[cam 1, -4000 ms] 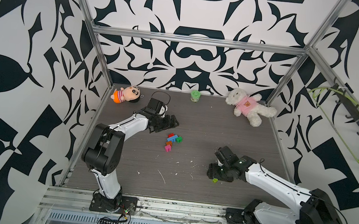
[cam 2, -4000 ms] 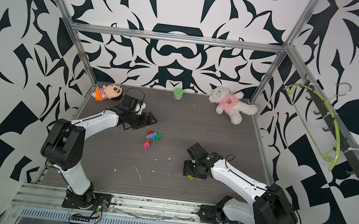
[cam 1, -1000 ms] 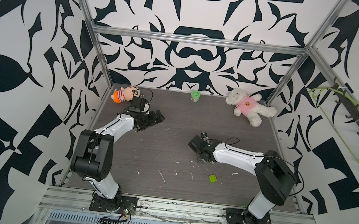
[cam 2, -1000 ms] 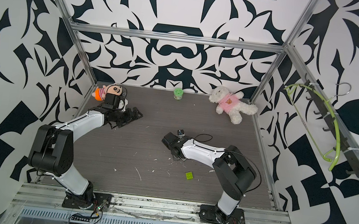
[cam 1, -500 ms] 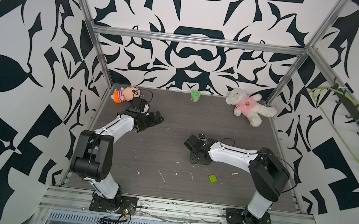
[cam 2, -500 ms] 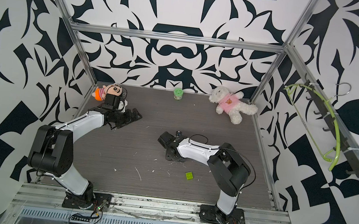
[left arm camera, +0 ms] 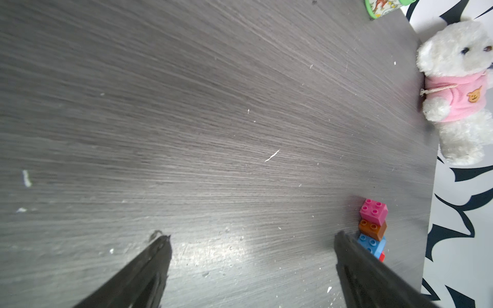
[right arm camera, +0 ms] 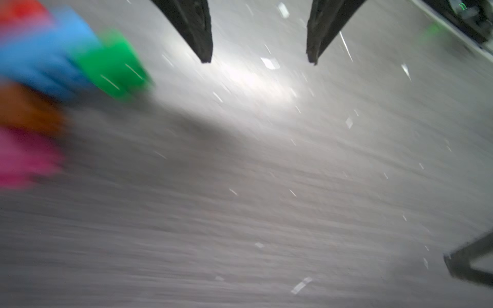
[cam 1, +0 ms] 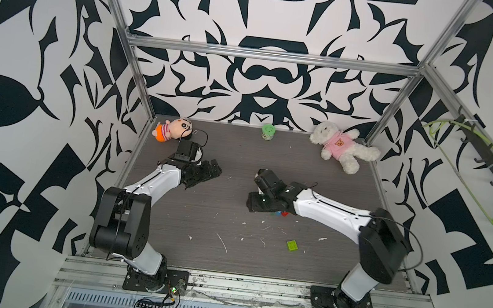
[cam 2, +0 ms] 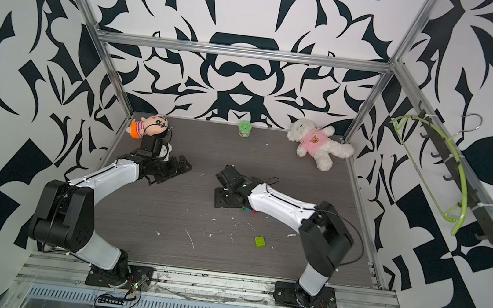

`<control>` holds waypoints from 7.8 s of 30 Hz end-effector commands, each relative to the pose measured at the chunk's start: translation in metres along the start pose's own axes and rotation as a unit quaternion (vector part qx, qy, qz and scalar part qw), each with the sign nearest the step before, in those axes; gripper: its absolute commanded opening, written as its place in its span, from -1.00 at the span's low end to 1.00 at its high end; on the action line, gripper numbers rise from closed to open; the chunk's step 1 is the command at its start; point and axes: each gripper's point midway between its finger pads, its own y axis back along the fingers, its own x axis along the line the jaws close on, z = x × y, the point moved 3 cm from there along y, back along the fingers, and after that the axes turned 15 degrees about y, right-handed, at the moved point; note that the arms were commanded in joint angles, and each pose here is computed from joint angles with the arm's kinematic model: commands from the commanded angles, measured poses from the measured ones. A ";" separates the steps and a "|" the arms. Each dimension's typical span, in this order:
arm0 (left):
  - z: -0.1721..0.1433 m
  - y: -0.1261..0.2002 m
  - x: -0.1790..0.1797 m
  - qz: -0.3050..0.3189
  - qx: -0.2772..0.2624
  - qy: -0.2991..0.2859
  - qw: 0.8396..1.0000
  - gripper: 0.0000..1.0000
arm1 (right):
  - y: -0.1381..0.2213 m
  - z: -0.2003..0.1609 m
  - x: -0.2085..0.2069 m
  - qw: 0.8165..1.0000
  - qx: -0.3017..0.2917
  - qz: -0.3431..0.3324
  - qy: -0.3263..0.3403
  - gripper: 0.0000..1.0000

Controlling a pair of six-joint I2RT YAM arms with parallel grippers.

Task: Assemble the letter v with lego
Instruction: Adjust the lego brick at the center of the board.

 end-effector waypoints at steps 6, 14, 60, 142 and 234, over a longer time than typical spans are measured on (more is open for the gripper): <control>-0.002 -0.007 -0.008 -0.035 0.011 0.009 0.999 0.99 | 0.049 -0.092 -0.092 0.991 0.067 -0.091 -0.067 0.30; -0.012 -0.001 -0.008 -0.029 0.002 0.002 1.000 0.99 | 0.048 -0.125 -0.079 0.986 0.141 -0.022 -0.092 0.28; -0.113 0.041 -0.116 -0.318 0.101 -0.175 0.926 0.88 | 0.050 0.063 -0.014 0.930 -0.123 0.333 -0.095 -1.00; -0.086 0.023 -0.147 -0.332 0.030 0.074 0.940 -0.58 | 0.054 0.084 0.035 0.887 -0.410 0.118 0.179 0.55; -0.062 0.040 -0.025 -0.138 0.023 0.017 0.990 0.99 | -0.108 -0.007 0.016 0.645 -0.065 0.286 0.705 -0.27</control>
